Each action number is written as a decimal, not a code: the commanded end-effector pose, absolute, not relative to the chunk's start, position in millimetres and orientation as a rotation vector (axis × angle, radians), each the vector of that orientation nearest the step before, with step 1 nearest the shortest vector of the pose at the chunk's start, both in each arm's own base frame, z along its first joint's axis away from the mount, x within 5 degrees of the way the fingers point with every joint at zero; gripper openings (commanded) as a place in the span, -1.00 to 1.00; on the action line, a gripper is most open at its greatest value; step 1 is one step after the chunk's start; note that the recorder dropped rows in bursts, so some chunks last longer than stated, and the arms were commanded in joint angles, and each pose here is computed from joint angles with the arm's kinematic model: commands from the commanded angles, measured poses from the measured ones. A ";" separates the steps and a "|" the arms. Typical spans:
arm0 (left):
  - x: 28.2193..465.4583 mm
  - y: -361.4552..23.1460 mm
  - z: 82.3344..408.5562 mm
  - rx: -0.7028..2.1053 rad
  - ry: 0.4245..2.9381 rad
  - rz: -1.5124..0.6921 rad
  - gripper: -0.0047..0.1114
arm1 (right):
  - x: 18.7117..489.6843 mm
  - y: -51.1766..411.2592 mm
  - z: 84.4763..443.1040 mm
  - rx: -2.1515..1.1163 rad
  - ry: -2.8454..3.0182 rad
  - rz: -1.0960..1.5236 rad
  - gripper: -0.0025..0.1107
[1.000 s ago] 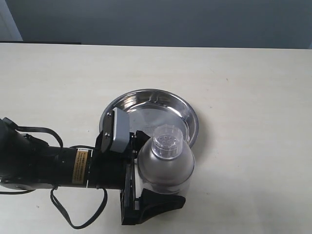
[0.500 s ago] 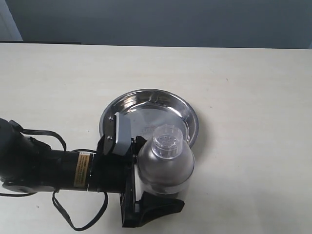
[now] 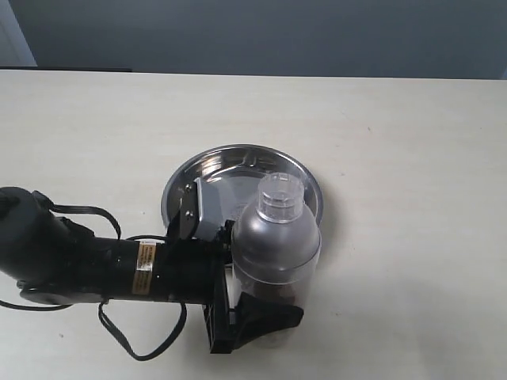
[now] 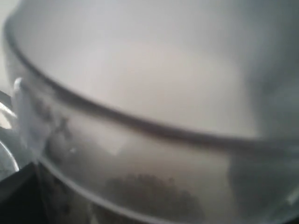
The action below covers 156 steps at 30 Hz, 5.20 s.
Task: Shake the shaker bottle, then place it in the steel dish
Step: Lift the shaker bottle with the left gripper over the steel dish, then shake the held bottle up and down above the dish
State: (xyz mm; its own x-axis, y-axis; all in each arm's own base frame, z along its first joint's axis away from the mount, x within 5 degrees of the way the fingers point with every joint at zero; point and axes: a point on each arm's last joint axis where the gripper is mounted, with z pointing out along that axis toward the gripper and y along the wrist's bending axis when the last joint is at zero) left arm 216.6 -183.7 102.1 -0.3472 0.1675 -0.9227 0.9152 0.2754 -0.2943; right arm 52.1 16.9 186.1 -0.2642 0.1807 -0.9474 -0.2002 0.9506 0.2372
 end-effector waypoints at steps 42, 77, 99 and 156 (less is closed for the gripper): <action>243.0 -145.8 270.8 0.663 1.519 -0.673 -0.91 | 52.1 16.8 186.6 -0.017 1.792 0.362 -0.97; 253.0 -150.2 218.1 0.606 1.787 -0.646 -0.91 | 52.1 16.8 186.6 -0.017 1.792 0.362 -0.97; 227.3 -173.0 215.0 0.685 1.771 -0.669 -0.92 | 52.1 16.7 186.6 -0.016 1.792 0.361 -0.97; 232.1 -179.4 276.8 0.556 1.600 -0.456 -0.92 | 52.1 16.7 186.6 -0.015 1.792 0.362 -0.97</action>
